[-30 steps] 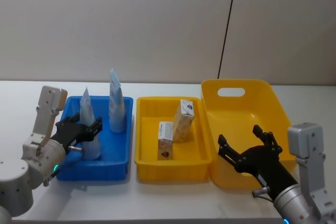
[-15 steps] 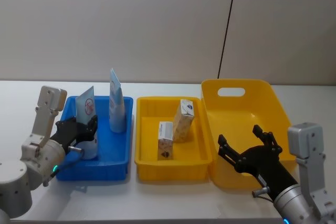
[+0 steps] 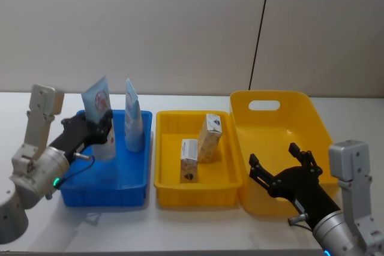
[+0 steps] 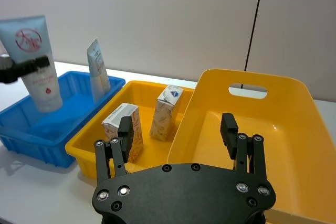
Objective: Bimanual collaborative sorting of washing and personal care products
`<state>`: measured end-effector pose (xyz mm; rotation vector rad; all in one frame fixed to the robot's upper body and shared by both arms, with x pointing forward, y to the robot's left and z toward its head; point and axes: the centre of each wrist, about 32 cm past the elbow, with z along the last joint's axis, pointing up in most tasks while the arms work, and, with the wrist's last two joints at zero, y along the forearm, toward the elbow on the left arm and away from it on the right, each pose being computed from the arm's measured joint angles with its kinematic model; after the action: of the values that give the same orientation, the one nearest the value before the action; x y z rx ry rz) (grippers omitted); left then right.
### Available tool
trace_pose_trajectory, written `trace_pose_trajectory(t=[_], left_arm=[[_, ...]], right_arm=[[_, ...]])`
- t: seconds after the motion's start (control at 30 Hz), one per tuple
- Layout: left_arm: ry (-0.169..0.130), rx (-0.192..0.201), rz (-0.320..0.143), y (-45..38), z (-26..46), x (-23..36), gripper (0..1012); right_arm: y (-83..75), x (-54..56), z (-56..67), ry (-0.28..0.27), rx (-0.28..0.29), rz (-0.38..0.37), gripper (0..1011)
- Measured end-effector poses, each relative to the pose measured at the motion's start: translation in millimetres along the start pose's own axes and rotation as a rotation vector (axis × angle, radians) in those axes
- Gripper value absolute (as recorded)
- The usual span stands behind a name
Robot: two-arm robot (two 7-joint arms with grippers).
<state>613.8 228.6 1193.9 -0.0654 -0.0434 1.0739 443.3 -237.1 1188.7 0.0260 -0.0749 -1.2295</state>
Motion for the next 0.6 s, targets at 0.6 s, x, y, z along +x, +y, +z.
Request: trace_pose_trajectory(t=[0.6], left_arm=[[0.053, -0.157, -0.207, -5.6, 37.0, -7.6, 282]], right_arm=[[0.0, 0.0, 0.0, 0.000, 0.000, 0.000, 1003]])
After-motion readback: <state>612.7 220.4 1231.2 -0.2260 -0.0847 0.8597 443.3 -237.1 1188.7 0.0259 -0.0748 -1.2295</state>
